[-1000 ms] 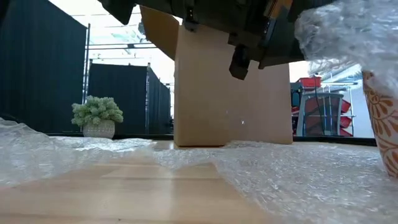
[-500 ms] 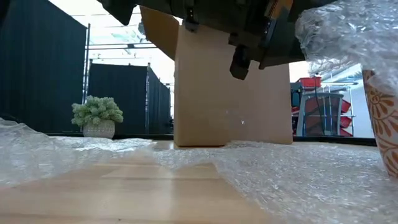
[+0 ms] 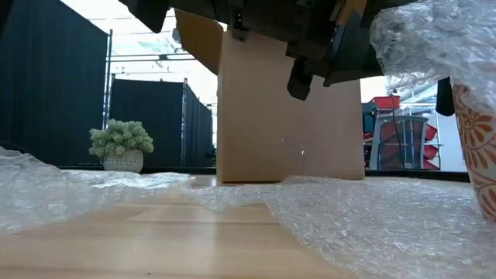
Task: Wrap mug
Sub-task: Wrap the orange mug with bubble wrap
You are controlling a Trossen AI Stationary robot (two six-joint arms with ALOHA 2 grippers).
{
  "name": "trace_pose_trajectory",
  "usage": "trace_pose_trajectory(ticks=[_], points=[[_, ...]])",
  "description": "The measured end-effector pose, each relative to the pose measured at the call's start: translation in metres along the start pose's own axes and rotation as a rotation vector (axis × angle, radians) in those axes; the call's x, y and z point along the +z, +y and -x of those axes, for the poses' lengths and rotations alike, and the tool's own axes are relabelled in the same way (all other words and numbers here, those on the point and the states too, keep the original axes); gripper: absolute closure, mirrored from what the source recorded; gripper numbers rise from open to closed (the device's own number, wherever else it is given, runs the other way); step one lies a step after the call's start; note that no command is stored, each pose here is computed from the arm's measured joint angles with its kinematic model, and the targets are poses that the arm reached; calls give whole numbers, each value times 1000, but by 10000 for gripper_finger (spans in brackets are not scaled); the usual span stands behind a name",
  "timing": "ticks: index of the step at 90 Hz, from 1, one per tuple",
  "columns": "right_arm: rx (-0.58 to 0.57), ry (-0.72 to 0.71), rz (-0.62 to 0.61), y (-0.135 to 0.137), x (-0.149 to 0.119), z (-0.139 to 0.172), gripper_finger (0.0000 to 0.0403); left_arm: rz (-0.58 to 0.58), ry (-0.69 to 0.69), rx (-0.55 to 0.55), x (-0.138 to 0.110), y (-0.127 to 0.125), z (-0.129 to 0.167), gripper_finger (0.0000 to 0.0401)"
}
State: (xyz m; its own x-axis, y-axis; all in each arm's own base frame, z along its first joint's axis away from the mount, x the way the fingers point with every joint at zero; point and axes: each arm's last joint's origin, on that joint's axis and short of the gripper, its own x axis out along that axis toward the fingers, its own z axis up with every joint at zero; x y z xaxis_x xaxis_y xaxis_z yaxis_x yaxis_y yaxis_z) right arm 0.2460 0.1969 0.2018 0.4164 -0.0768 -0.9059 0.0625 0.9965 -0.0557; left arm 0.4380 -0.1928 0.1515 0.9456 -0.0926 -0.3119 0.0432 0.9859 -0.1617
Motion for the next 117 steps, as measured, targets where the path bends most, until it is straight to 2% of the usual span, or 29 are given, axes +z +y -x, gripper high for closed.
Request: trace_pose_trajectory(ticks=[39,53,69,80,91,102,117], points=[[-1,3,10,1,-1,0,198,10,10,-42,21,-6,13,254],[0,3,20,1,-1,0,198,-15,49,-31,35,-5,25,254],[0,3,28,1,-1,0,198,-48,155,10,48,-2,44,254],[3,4,28,1,-1,0,198,-29,233,69,53,2,58,254],[18,16,18,1,-1,0,198,-63,305,141,52,7,66,254],[20,18,19,1,-1,0,198,-45,403,230,42,13,72,254],[20,19,19,1,-1,0,198,38,537,370,22,23,82,254]])
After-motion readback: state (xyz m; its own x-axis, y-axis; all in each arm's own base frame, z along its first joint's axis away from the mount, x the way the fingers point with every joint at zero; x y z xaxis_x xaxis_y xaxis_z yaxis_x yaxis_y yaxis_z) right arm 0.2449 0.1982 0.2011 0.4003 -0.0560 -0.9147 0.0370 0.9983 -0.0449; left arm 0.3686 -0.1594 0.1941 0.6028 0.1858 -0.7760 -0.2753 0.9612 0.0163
